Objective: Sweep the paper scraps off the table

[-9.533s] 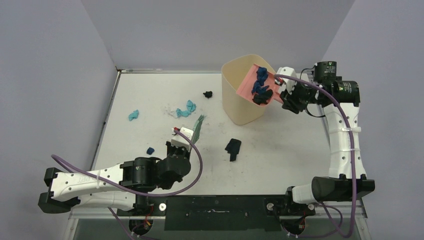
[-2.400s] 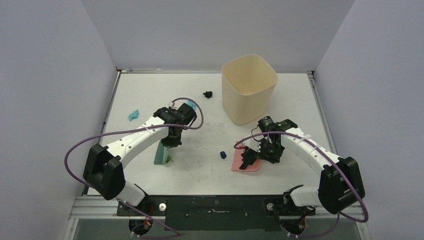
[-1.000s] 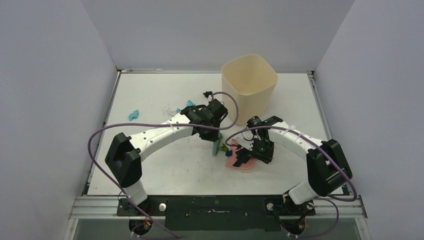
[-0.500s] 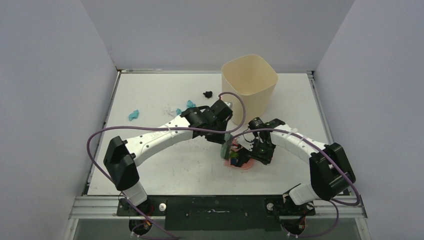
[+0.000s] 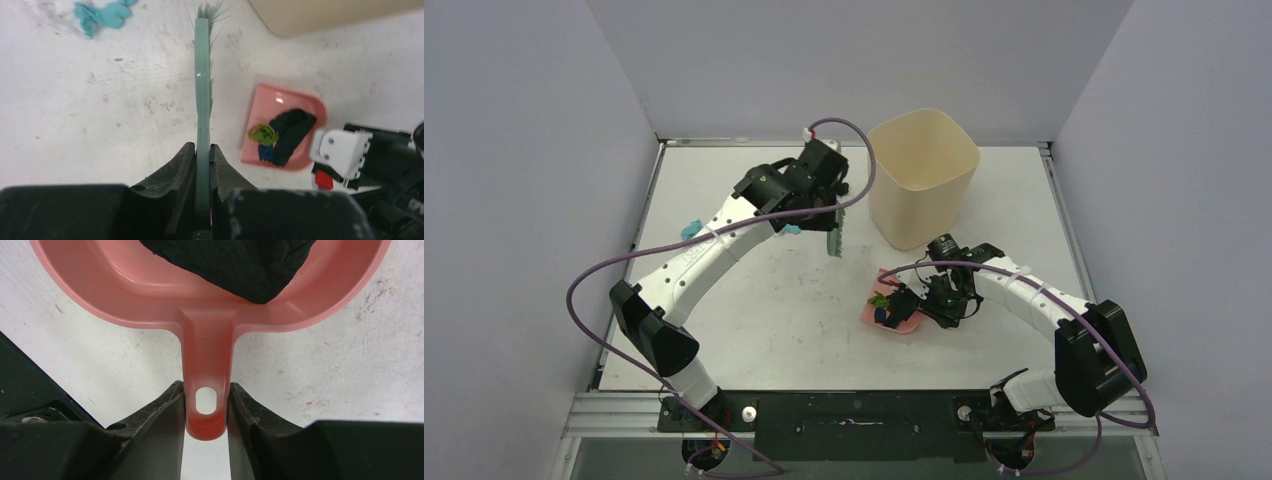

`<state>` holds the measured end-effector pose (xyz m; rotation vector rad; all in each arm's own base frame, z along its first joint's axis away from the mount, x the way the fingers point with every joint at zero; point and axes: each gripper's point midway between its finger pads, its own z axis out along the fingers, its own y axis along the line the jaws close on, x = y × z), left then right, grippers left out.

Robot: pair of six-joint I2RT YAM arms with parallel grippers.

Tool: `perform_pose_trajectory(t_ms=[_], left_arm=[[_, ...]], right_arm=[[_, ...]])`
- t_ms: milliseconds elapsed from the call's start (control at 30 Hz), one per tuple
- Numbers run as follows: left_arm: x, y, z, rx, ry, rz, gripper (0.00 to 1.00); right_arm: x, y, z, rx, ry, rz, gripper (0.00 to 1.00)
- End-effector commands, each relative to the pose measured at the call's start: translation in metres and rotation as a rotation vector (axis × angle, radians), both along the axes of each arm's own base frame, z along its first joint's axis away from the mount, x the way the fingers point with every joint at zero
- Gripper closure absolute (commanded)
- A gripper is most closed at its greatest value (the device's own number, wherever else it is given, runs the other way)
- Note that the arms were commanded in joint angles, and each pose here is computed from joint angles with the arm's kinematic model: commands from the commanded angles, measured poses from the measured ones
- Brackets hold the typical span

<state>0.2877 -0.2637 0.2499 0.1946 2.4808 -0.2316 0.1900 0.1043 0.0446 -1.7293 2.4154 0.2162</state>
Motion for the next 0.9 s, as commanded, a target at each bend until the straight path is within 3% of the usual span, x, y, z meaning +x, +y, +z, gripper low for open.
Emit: perform_pose_trajectory(t_ms=[0,233,367,533,700,867], left_arm=[[0.051,0.026,0.024,-0.085,-0.052,0.123,1.0],[0.15,0.014,0.035,-0.397,-0.171,0.275,1.0],[0.21,-0.002,0.016,-0.592,-0.16,0.301,1.0],[0.262,0.001,-0.025,-0.661,-0.132,0.433,1.0],[0.286,0.003,-0.057,-0.681,-0.067,0.498,1.0],[0.267,0.02,-0.084,-0.641,-0.009,0.567,1.0]], right_arm=[[0.007,0.01,0.002,0.058,-0.036,-0.03,0.95],[0.011,0.011,-0.003,0.068,-0.073,-0.058,0.95],[0.011,0.014,-0.007,0.088,-0.088,-0.07,0.95],[0.011,0.017,-0.009,0.094,-0.093,-0.075,0.95],[0.019,0.02,0.004,0.104,-0.133,-0.08,0.95],[0.019,0.022,0.005,0.103,-0.126,-0.078,0.95]])
